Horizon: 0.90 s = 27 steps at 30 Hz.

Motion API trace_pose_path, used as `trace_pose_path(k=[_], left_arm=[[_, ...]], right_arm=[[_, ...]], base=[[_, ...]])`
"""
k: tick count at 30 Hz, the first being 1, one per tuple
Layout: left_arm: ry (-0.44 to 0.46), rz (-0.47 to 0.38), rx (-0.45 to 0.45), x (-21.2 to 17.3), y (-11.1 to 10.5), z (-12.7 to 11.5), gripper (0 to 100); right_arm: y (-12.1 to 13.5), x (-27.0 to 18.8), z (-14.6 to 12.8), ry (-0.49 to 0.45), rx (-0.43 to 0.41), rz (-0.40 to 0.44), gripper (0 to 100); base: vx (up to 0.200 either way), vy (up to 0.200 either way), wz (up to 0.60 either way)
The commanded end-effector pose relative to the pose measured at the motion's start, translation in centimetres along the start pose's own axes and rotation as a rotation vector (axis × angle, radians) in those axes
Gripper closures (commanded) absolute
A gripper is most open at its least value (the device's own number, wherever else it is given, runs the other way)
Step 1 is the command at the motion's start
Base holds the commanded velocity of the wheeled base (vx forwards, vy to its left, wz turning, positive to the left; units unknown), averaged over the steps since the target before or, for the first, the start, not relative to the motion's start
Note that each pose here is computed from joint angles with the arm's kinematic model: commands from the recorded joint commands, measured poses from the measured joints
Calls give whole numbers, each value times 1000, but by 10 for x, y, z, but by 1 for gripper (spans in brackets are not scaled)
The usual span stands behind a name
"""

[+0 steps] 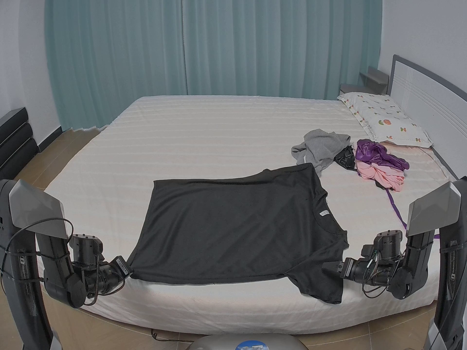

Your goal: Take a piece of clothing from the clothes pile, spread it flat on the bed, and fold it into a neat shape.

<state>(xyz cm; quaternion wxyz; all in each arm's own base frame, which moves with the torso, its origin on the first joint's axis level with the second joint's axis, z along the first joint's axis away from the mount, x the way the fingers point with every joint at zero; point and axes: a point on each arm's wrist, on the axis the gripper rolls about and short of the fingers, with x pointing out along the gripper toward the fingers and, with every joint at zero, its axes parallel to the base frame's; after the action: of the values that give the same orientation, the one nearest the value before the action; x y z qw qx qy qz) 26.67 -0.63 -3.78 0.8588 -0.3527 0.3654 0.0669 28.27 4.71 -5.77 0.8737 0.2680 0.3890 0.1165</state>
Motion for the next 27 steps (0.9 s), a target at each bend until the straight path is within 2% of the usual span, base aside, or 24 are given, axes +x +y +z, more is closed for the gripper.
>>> trace_pose_path(k=[1, 8, 13, 18, 19, 22, 27], left_arm=[[0, 1, -1, 0, 0, 0, 100], [-1, 0, 0, 0, 0, 0, 100], [-4, 3, -1, -1, 1, 1, 100], [-17, 4, 1, -4, 0, 2, 100], [-20, 8, 6, -8, -1, 2, 100], [-29, 2, 10, -13, -2, 3, 100], [-24, 8, 36, -21, -1, 1, 100]], right_arm=[[-1, 3, -1, 5, 2, -6, 100], [-3, -1, 0, -22, 8, -47, 100], [-4, -24, 2, -33, 33, -55, 100], [-5, -45, 4, -33, 55, -24, 100], [-5, -58, 3, -21, 68, 9, 100], [-6, -72, 0, -1, 86, 37, 100], [-8, -83, -10, 30, 101, 41, 100]], base=[[0, 0, 0], [0, 0, 0], [0, 0, 0], [0, 0, 0], [0, 0, 0], [0, 0, 0], [0, 0, 0]])
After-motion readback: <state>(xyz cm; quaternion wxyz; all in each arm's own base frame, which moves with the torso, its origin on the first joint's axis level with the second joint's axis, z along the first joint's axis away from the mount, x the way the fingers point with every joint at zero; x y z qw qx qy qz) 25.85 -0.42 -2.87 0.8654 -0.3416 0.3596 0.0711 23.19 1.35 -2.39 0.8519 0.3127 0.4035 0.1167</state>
